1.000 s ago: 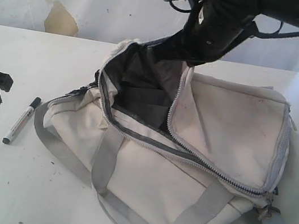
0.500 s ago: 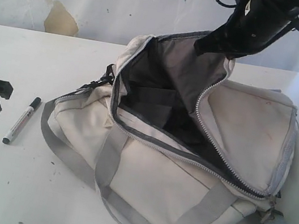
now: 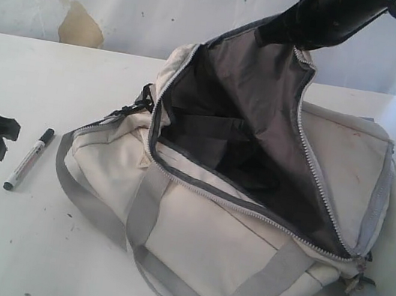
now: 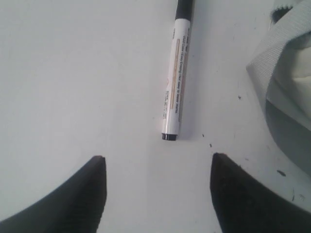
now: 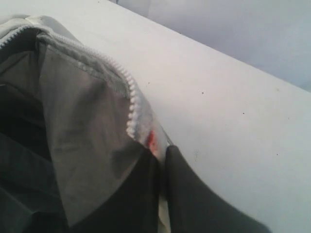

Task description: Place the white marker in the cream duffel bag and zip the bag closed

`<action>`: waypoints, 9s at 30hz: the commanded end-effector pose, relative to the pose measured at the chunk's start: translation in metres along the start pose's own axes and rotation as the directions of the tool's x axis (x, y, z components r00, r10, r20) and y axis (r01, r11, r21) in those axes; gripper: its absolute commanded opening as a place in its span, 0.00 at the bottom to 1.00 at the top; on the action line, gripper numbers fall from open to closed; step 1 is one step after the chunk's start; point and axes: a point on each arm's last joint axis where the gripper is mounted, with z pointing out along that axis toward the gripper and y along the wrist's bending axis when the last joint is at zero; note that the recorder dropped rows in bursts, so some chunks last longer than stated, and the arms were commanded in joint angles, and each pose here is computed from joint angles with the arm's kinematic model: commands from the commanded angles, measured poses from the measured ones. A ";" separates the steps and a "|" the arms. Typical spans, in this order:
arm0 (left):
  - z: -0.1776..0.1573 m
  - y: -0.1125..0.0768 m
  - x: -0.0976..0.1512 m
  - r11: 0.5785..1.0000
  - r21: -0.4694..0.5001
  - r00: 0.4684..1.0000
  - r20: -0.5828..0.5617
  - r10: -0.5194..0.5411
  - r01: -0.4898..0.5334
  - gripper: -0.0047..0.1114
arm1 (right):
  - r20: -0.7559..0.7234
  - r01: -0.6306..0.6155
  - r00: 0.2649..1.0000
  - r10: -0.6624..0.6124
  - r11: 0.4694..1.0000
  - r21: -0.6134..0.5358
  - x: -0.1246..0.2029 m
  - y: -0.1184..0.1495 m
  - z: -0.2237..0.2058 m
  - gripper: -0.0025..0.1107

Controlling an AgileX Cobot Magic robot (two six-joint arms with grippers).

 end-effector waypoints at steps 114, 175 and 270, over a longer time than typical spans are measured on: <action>0.023 -0.178 -0.090 0.663 0.732 0.988 -0.123 -0.098 0.157 0.04 | 0.093 0.002 0.996 -0.002 1.000 0.008 -0.010 -0.005 -0.007 0.02; 0.006 -0.160 -0.107 0.561 0.804 0.973 -0.229 -0.015 0.197 0.58 | 0.065 -0.009 0.998 0.009 1.000 0.001 -0.007 -0.004 -0.007 0.02; -0.072 -0.104 -0.053 0.948 0.140 0.958 0.063 0.280 -0.286 0.67 | -0.590 -0.379 0.769 0.247 0.919 -0.109 0.134 -0.016 -0.057 0.33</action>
